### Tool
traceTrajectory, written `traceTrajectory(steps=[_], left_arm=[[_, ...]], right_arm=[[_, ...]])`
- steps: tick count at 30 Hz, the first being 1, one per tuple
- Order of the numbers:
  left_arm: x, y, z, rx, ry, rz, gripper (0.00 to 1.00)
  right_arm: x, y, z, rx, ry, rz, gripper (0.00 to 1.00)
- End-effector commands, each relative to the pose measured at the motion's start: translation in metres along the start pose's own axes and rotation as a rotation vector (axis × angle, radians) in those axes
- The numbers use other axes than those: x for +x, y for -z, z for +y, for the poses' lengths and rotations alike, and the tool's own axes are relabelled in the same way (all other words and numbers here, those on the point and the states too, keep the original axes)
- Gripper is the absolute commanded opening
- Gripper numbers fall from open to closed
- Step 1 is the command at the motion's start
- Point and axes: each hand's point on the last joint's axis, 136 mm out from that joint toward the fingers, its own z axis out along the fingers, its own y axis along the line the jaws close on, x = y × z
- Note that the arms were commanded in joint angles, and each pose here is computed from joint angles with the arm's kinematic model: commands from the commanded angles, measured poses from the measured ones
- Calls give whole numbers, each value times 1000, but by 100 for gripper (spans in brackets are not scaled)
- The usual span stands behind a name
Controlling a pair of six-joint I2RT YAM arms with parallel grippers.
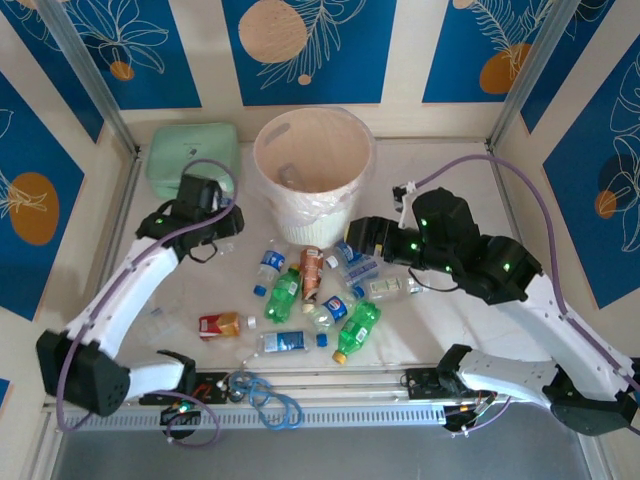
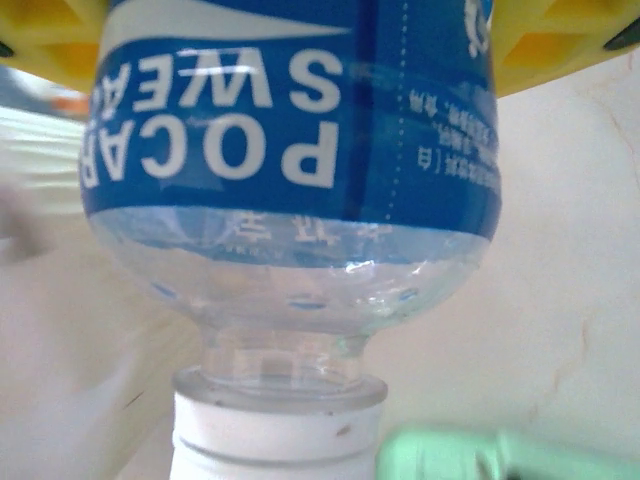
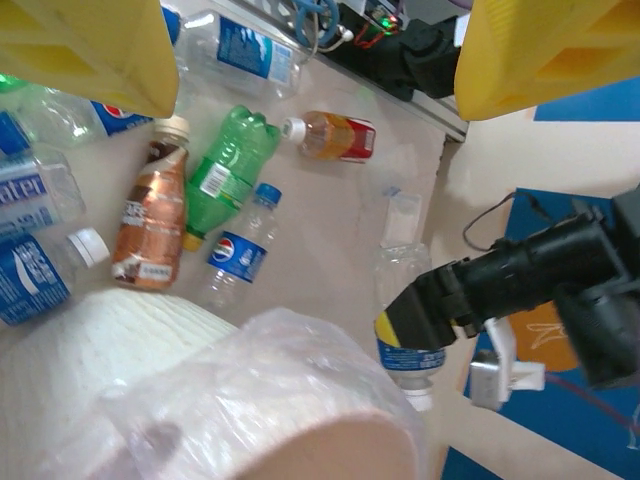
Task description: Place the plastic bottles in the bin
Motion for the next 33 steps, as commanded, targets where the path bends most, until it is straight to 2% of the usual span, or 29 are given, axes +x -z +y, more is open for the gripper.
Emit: traceTrajectory(steps=[1,6,13,18,25,33], left_arm=[[-24,38,-19,123,-55,-108,54],[-40,72,-59,333,-189,-227,53],[-34,107,-107,534,-420,-304,53],[-22,127,-132,613,-556,-356,55],[-3,135,-160,722,-656,-332,55],[9,140,-174,775,-712,-320,56]], right_arm=[[-10,7,10,-11,6,8,74],[-27,12,28,-60,-22,17,74],[-42,10,49,-121,-11,9,74],[-50,0,62,-148,14,34,74],[-72,-23,83,-180,36,51,73],[-77,-43,106,-209,67,94,63]])
